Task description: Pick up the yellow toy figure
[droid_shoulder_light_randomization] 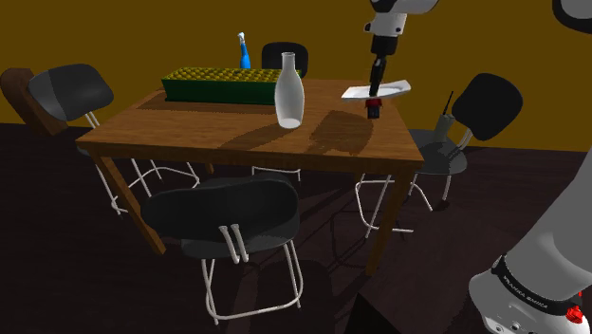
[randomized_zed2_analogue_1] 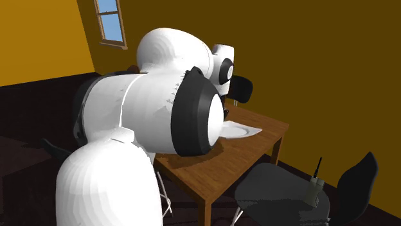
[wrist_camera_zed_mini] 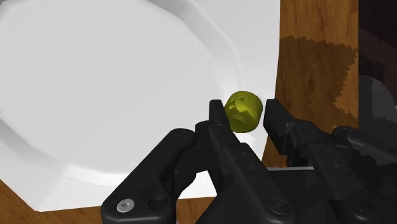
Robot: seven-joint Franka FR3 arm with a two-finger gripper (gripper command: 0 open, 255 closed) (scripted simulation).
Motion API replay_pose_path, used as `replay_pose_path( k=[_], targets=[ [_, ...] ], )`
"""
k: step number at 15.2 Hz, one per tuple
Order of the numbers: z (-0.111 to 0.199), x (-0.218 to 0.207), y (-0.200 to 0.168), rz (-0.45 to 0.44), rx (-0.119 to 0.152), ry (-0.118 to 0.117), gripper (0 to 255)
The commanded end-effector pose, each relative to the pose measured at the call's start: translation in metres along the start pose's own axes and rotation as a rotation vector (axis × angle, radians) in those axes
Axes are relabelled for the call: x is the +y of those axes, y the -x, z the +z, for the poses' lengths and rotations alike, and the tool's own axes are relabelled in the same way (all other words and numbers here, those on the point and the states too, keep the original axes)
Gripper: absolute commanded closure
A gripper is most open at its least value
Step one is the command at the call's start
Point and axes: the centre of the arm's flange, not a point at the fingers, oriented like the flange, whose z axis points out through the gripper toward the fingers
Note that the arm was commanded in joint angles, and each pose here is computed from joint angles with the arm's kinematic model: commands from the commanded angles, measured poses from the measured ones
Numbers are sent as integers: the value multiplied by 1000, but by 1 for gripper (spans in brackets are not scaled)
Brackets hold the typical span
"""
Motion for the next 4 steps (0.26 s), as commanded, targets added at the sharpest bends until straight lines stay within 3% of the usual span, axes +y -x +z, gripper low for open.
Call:
replay_pose_path(
  k=[1, 4],
  targets=[
    [-11, -2, 0, 0, 0, 0, 255],
    [-17, -3, 0, 0, 0, 0, 255]
  ],
)
